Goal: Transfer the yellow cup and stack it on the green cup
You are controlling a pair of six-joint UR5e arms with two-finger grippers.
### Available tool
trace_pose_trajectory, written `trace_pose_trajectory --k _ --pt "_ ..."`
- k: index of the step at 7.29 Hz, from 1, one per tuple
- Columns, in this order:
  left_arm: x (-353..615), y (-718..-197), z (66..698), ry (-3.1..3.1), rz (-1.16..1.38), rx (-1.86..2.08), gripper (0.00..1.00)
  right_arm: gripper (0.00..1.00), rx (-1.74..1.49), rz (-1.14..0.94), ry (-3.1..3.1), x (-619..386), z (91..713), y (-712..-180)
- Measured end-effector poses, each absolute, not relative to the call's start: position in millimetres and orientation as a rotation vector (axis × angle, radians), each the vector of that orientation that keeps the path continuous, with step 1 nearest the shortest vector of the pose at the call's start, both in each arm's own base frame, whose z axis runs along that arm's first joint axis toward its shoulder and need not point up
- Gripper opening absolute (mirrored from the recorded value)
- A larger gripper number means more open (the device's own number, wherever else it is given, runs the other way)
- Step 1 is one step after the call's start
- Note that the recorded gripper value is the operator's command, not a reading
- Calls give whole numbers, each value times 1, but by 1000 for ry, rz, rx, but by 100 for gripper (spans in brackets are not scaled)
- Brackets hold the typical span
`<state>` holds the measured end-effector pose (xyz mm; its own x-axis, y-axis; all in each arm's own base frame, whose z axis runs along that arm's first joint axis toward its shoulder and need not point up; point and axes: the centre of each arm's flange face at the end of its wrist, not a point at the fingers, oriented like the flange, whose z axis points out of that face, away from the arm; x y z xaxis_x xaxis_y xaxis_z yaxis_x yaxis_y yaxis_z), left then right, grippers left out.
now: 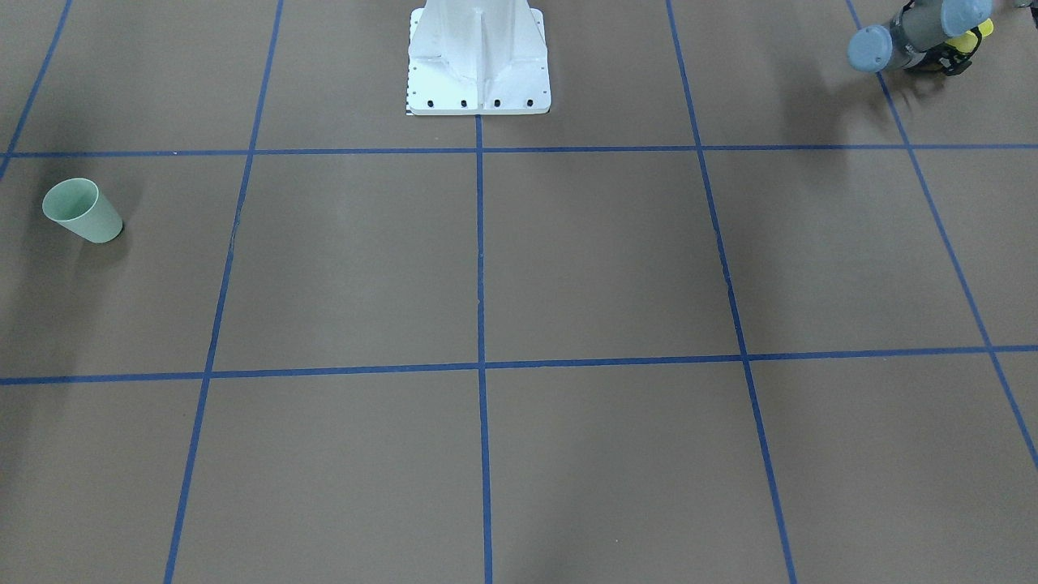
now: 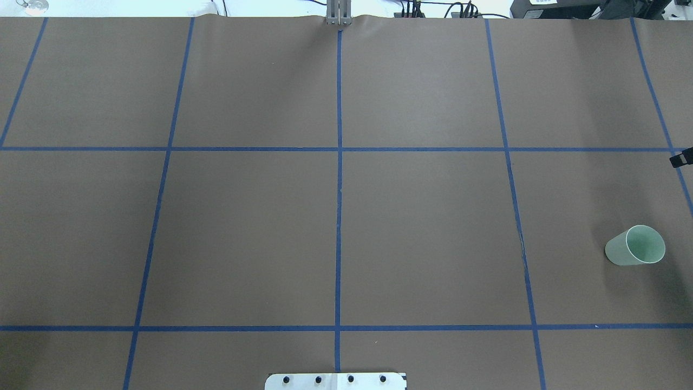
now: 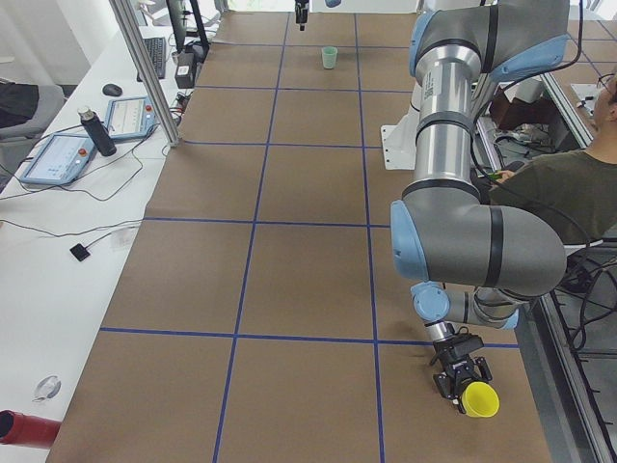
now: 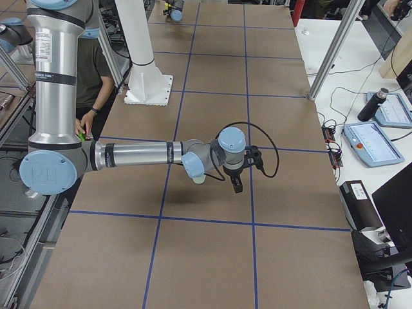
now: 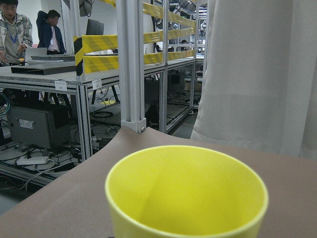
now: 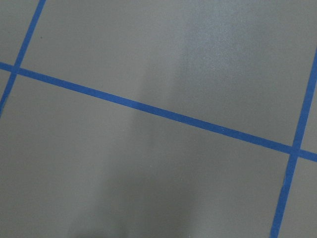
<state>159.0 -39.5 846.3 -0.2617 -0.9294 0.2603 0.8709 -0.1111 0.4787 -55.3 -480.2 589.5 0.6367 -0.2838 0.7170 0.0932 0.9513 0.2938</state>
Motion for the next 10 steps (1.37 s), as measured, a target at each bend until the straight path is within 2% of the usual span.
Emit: trace_pose_trajectory --k 4,7,10 --pt "46 -75 850 -609 -1558 157 50 100 218 -210 -864 -56 594 -477" --pt "-7 -106 841 -577 -1431 126 51 100 169 -184 -864 -58 593 -484" --pt "-20 -119 844 -531 -1351 140 54 100 124 -164 -858 -63 583 -503"
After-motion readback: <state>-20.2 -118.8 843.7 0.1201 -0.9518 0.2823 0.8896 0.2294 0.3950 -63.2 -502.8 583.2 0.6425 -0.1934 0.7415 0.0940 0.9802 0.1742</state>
